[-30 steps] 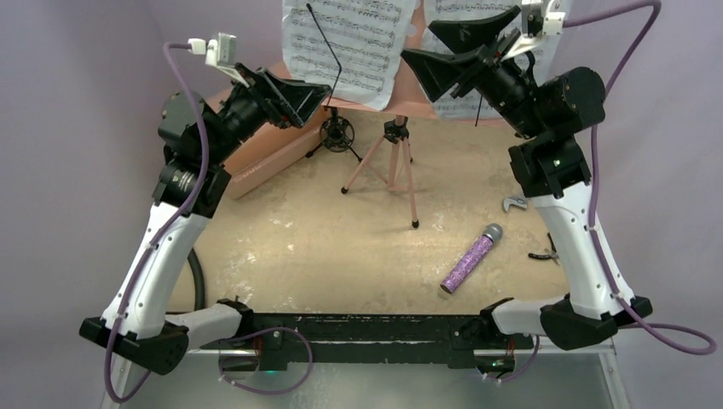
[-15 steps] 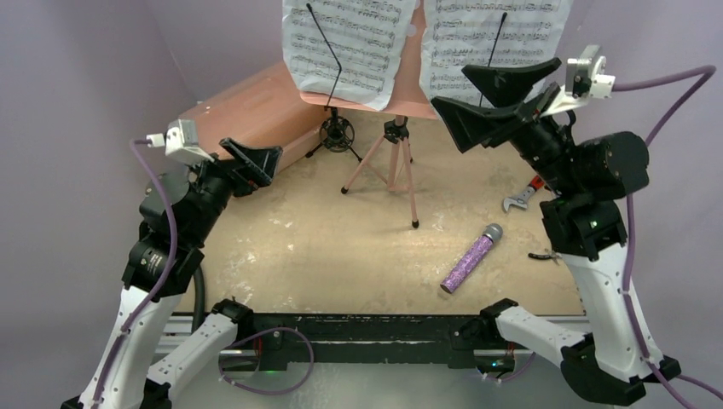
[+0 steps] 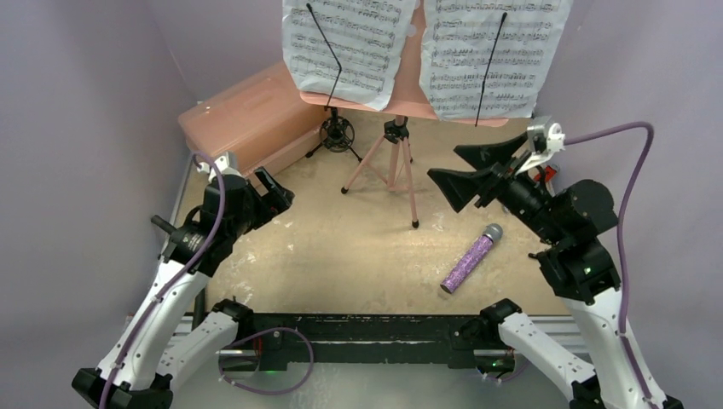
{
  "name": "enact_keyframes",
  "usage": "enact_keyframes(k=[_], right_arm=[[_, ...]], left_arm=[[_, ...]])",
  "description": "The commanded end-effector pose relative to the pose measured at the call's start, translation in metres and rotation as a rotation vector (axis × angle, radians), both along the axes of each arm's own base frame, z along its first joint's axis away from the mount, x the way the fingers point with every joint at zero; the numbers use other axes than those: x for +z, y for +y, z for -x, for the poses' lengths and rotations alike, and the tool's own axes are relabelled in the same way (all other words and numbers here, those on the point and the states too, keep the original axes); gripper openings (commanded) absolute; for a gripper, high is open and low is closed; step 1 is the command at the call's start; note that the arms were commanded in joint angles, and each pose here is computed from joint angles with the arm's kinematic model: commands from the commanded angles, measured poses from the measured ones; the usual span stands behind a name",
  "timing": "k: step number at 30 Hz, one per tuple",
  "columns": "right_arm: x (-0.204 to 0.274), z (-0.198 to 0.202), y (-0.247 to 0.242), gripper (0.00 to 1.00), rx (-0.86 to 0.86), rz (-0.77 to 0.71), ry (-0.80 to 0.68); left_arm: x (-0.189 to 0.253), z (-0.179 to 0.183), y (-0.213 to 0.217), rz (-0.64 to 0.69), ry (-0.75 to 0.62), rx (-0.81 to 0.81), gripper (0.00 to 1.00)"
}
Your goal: Set up the instrument practice props
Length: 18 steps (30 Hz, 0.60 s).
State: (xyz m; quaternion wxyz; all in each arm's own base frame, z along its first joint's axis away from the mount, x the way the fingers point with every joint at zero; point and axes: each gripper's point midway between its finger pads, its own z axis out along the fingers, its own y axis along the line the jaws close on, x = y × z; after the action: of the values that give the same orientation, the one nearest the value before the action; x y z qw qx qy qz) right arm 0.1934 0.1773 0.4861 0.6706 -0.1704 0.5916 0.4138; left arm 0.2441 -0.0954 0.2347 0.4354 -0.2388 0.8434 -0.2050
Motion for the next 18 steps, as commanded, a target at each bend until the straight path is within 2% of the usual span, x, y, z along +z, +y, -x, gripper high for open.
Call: enact_keyframes(k=[1, 4, 7, 14, 18], right_arm=[[-0.037, 0.001, -0.01, 0.91, -0.056, 0.012, 0.081], [-0.06, 0.001, -0.015, 0.91, -0.079, 0.026, 0.114], [-0.082, 0.001, -0.022, 0.98, -0.119, 0.052, 0.139], [-0.116, -0.004, -0.045, 0.98, -0.251, 0.094, 0.161], [-0.138, -0.005, -0.05, 0.98, -0.283, 0.106, 0.216]], left_arm=[[-0.002, -0.02, -0.02, 0.06, -0.016, -0.032, 0.89], [-0.007, -0.04, -0.032, 0.073, -0.013, -0.05, 0.88], [-0.007, -0.067, -0.047, 0.087, -0.033, -0.074, 0.88], [-0.009, -0.135, -0.078, 0.103, -0.075, -0.115, 0.88], [-0.004, -0.168, -0.087, 0.159, -0.127, -0.114, 0.88]])
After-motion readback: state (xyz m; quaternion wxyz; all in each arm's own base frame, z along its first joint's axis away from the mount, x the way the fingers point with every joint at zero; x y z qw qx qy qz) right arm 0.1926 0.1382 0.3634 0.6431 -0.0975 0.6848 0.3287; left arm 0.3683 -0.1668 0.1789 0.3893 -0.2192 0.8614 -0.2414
